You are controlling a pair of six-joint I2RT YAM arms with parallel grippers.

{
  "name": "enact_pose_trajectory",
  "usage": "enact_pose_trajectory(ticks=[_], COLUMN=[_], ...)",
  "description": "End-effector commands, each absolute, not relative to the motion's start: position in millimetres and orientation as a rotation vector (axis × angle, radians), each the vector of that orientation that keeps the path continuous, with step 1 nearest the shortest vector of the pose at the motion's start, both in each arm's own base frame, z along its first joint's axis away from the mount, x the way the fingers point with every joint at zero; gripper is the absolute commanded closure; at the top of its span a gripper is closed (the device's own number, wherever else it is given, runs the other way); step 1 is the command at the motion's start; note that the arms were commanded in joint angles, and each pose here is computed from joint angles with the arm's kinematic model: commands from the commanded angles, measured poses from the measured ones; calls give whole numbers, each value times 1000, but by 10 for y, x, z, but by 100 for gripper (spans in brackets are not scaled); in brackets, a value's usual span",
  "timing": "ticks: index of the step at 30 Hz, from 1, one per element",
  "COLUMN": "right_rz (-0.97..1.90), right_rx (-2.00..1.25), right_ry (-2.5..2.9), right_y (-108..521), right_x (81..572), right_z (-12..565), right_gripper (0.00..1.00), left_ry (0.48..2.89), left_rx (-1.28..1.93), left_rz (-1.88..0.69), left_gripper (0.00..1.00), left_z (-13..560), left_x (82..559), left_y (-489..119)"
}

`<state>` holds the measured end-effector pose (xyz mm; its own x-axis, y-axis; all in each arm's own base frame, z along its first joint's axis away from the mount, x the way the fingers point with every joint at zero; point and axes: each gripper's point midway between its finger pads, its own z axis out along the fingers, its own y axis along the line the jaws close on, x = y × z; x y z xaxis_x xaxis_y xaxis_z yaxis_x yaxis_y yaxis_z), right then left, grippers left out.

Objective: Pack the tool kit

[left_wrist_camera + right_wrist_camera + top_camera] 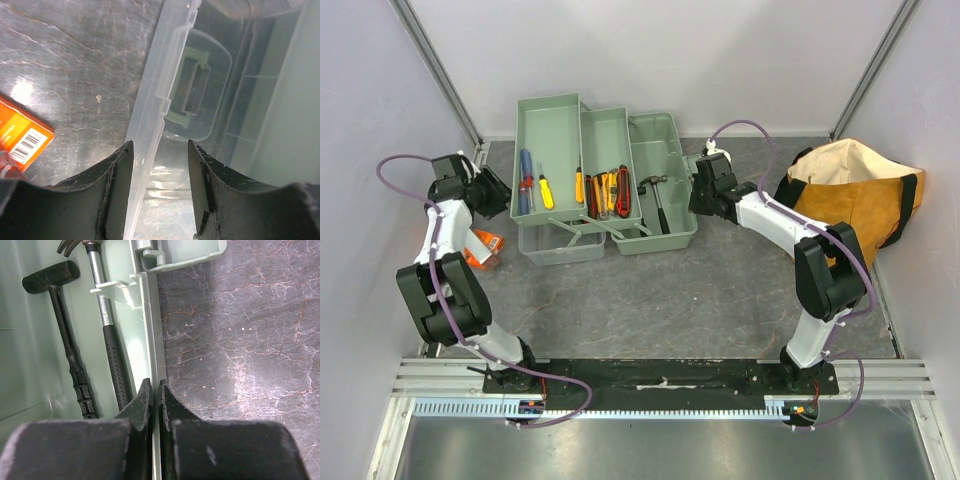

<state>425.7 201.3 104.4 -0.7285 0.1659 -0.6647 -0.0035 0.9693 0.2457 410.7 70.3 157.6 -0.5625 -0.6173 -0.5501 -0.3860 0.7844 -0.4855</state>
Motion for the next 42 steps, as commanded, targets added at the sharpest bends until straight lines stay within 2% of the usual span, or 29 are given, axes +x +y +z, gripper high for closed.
enact_pose_trajectory(ticks=[1,7,12,18,21,25,35,42], right_rz=[185,191,198,220,230,239,294,325], right_rx=[226,227,236,221,229,231,131,24], right_ry=[2519,2524,2527,2524,2518,2520,2500,2486], right_y=[1738,1741,1744,1780,1782,1791,1926,2216], right_x=[4003,4010,4016,4019,4034,4023,4054,3994], right_z=[630,618,606,611,621,615,748,780], right_gripper=[100,100,100,99,99,99,99,100], left_ry=[2231,2276,2320,2363,2361,2352,2215,2168], left_rx=[-569,-548,-545,-564,-562,-548,-495,-331], left_rz=[-512,-503,-573,-547,-534,-506,-380,-214], left_gripper=[47,47,53,56,69,98,98,98], left_z=[1490,1299,1189,1063,1077,1168,2041,2535], left_x=[4168,4148,4172,4179,4209,4253,4444,4517], left_y=[548,555,468,494,508,518,636,428])
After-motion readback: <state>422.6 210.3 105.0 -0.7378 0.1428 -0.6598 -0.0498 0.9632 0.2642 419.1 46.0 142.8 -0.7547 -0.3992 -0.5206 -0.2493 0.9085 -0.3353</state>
